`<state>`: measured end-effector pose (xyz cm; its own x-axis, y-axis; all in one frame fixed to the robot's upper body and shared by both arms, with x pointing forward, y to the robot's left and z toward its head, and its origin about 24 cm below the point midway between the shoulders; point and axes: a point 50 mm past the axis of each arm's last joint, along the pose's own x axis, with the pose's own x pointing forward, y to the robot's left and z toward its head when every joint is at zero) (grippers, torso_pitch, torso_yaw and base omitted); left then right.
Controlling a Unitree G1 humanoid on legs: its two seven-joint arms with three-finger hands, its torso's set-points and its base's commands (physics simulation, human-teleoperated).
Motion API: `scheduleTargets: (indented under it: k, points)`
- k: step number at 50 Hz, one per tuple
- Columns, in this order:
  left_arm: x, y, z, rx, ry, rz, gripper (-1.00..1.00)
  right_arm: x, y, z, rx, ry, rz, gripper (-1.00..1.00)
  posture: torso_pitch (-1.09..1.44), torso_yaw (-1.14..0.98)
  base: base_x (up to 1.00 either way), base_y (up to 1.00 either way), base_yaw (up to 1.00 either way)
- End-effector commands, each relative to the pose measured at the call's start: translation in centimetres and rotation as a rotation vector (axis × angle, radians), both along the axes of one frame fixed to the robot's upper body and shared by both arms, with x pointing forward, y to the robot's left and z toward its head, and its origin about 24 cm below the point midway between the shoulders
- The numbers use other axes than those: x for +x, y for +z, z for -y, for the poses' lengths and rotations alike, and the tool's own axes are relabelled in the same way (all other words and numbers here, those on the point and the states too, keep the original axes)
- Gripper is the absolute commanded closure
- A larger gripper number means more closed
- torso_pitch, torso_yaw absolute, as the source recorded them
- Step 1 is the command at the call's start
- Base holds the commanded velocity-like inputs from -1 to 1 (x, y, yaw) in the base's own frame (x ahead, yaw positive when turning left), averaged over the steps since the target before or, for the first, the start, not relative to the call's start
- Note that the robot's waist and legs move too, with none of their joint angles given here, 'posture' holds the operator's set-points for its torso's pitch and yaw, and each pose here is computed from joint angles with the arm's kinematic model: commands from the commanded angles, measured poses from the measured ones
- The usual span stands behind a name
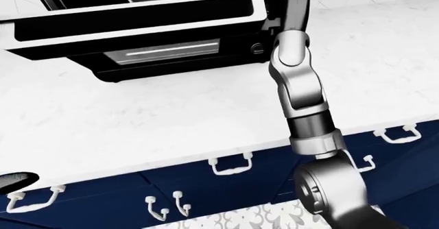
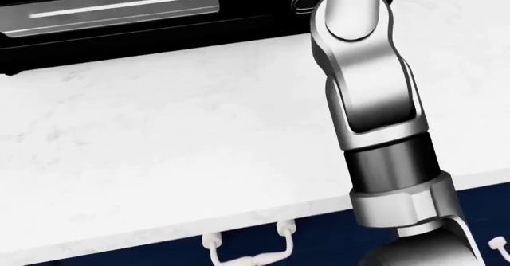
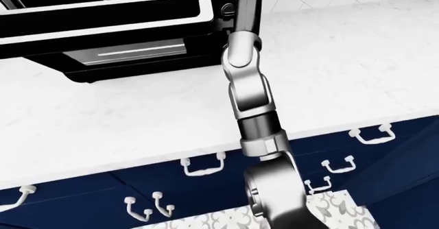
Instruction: Close the toaster oven door.
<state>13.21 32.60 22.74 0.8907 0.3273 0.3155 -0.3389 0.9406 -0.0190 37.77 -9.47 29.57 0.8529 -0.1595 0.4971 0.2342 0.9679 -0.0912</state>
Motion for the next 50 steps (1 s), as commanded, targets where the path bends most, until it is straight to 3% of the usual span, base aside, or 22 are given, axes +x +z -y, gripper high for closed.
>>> scheduleTargets:
  k: [1,11,18,23,32,50]
  points:
    - [-0.3,0.8,1.0,0.028,-0.04,0.036,-1.0,-1.0,2.8,0.2,0.019,-0.006,0.121,-1.0,0.0,0.0,0.0,0.0,0.0]
    - [-1.5,-0.4,4.3,0.018,-0.168,0.005,-1.0,-1.1,3.1,0.2,0.023,-0.006,0.126,-1.0,0.0,0.0,0.0,0.0,0.0]
    - [-2.1,-1.4,5.5,0.012,-0.224,-0.019,-1.0,-1.0,3.3,0.0,0.023,-0.005,0.128,-1.0,0.0,0.0,0.0,0.0,0.0]
    - [-1.9,-1.5,6.2,-0.006,-0.285,-0.035,-1.0,-1.0,3.5,0.1,0.027,-0.005,0.133,-1.0,0.0,0.0,0.0,0.0,0.0]
    - [-0.3,-0.4,8.0,0.054,-0.392,-0.022,-1.0,-0.6,3.7,-0.3,0.026,0.006,0.134,-1.0,0.0,0.0,0.0,0.0,0.0]
    - [1.5,1.0,9.4,0.099,-0.445,-0.003,-1.0,-1.1,4.0,-0.1,0.036,0.005,0.145,-1.0,0.0,0.0,0.0,0.0,0.0]
